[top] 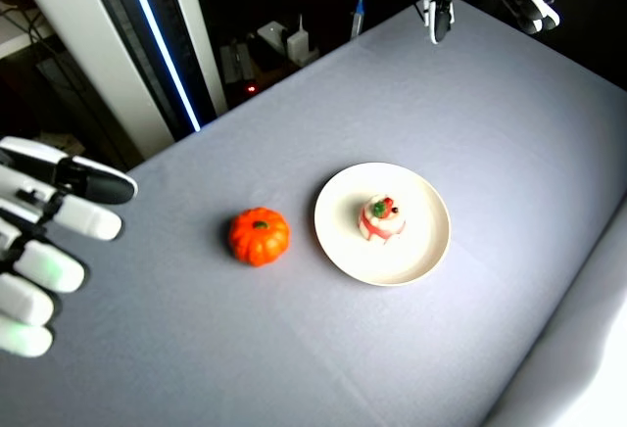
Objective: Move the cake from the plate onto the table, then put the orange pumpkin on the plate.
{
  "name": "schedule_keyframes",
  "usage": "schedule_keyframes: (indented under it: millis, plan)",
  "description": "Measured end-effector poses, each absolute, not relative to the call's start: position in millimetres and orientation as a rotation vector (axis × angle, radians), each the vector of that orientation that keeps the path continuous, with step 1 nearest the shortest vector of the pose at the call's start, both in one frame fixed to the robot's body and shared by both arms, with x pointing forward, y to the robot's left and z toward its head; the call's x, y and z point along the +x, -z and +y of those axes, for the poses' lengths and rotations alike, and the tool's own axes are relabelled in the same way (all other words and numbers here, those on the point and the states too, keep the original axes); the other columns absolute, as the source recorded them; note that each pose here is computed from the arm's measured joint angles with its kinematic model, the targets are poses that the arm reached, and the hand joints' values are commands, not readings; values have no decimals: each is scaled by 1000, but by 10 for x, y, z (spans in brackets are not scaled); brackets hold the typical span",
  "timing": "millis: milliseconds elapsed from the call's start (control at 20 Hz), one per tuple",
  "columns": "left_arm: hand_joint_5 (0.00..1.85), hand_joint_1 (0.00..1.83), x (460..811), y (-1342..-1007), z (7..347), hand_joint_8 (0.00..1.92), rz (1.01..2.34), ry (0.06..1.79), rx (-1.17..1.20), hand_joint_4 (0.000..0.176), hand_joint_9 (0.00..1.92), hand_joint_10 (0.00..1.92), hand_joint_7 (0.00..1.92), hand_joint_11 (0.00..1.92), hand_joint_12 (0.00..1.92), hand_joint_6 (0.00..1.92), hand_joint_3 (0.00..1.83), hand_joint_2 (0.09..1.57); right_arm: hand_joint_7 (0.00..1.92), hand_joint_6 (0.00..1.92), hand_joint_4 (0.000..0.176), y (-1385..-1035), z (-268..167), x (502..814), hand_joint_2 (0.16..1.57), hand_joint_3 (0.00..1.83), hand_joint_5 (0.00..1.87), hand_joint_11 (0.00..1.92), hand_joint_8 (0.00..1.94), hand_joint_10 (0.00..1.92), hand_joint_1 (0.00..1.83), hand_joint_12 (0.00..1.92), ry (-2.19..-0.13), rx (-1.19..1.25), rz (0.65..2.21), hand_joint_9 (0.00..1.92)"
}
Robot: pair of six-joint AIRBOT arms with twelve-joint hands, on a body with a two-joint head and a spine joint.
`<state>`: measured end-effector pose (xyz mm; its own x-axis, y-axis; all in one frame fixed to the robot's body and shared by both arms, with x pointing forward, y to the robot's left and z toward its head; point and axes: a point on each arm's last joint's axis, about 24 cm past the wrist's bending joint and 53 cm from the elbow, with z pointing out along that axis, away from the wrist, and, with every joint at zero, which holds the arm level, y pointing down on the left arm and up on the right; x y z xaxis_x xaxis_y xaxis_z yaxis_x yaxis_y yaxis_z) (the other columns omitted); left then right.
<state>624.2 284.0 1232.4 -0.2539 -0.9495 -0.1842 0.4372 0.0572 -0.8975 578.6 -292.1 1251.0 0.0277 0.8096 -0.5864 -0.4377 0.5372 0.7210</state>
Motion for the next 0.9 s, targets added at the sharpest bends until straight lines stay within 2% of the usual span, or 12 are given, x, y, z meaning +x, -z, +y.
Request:
schedule_keyframes:
  millis: [100,150,200,250,400,550,650,700,750,800,850,900]
  plan:
    - [0,619,6229,-12337,2820,0,1130,1505,-626,176,0,0,0,0,0,0,725,247,0,0,145,-12514,-2911,5782,825,45,0,0,0,0,587,0,-1004,384,1191,0]
    - [0,644,6233,-12335,2827,0,1129,1502,-628,176,0,0,0,0,0,0,661,264,0,0,152,-12514,-2915,5783,821,41,0,0,0,0,589,0,-1003,386,1191,0]
    - [0,685,6233,-12335,2829,0,1128,1502,-629,176,0,0,0,0,0,0,536,329,0,0,158,-12515,-2923,5785,816,35,0,0,0,0,588,0,-1001,388,1189,0]
    - [0,685,6233,-12333,2827,0,1129,1502,-629,176,0,0,0,0,0,0,536,329,0,0,158,-12515,-2923,5784,816,35,0,0,0,0,588,0,-1001,388,1189,0]
    - [0,744,6252,-12292,2799,0,1138,1506,-626,176,0,0,0,0,0,0,301,456,0,0,147,-12518,-2920,5783,819,32,0,0,0,0,596,0,-1002,387,1188,0]
    - [0,828,6418,-12237,2641,0,1170,1527,-621,176,0,0,0,0,0,0,159,584,0,0,150,-12512,-2919,5782,816,25,0,0,0,0,620,0,-1007,390,1184,0]
    - [0,884,6505,-12241,2499,0,1187,1552,-600,176,0,0,0,0,0,0,89,666,0,0,145,-12498,-2910,5781,834,30,0,0,0,0,618,0,-1010,392,1187,0]
    - [0,843,6557,-12223,2402,0,1203,1566,-589,168,0,0,0,19,22,0,49,691,0,0,136,-12499,-2907,5780,846,34,0,0,0,0,625,0,-1011,391,1187,0]
    - [0,774,6640,-12153,2262,0,1243,1573,-570,174,0,0,0,3,410,0,0,712,0,0,136,-12499,-2911,5781,851,34,0,0,0,0,611,0,-1011,392,1186,0]
    - [0,731,6716,-12095,2149,0,1273,1576,-560,176,0,0,0,0,664,0,0,713,0,0,135,-12500,-2914,5782,847,30,0,0,0,0,605,0,-1010,394,1185,0]
    - [0,695,6817,-12031,2031,0,1309,1571,-548,176,43,13,1,0,550,0,0,723,0,0,140,-12497,-2918,5783,844,27,0,0,0,0,604,0,-1009,396,1185,0]
    - [0,713,6907,-11979,1909,6,1346,1565,-532,176,107,31,46,0,460,0,0,734,0,0,138,-12499,-2908,5780,857,30,0,0,0,0,628,0,-1012,392,1186,0]
